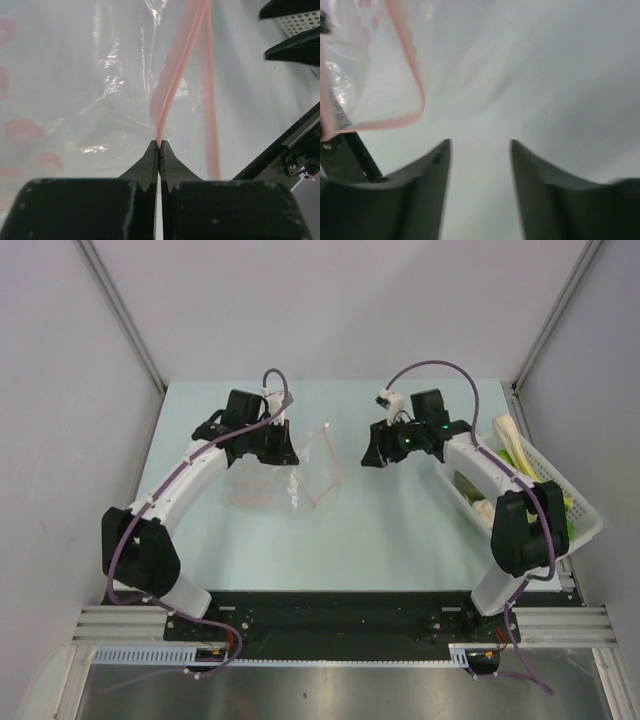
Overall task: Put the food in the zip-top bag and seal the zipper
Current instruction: Open the zipper of the food storage bag at the center of the board, then pick up the fake vegetable from the bin.
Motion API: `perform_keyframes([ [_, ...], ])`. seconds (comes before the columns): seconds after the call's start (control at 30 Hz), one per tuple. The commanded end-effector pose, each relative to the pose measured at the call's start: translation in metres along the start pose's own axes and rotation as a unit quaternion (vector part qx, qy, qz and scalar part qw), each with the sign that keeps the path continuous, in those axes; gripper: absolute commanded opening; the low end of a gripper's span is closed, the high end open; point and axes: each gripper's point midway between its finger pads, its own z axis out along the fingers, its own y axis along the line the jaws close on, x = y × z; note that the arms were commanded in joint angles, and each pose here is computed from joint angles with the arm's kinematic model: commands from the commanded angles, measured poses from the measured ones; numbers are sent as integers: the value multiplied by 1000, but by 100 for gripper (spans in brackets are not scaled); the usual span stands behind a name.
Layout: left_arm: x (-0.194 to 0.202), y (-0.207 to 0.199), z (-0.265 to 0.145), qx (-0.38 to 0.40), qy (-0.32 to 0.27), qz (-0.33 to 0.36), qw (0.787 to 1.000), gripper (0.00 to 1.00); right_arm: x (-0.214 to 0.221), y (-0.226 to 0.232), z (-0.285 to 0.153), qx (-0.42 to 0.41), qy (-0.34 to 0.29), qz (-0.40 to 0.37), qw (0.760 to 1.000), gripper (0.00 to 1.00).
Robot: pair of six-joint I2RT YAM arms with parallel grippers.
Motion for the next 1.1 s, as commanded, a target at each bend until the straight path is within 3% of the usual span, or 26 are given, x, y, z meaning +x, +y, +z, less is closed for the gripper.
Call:
perform_keyframes([
  [0.0,-20,-20,7,43,-22,-15,999,0,-25,-7,-57,15,-49,-18,999,71],
  [0.2,-22,-27,15,49,-19,-7,999,0,-43,-61,-143,119,-110,0,987,89],
  [0.37,-19,-26,16,46,-12,-4,999,0,-43,-120,-220,233,-147,13,961,94],
  [0.5,-17,-25,16,44,-11,-1,999,0,-35,-156,-265,297,-139,-3,945,98],
  [0.63,-16,-24,16,41,-11,4,999,0,-17,-198,-278,336,-81,18,938,96],
  [0.8,-18,-21,13,34,-18,11,999,0,15,-233,-290,355,-51,40,933,88],
  [1.07,-13,-19,14,30,-14,18,999,0,48,-270,-270,352,-13,47,935,83],
])
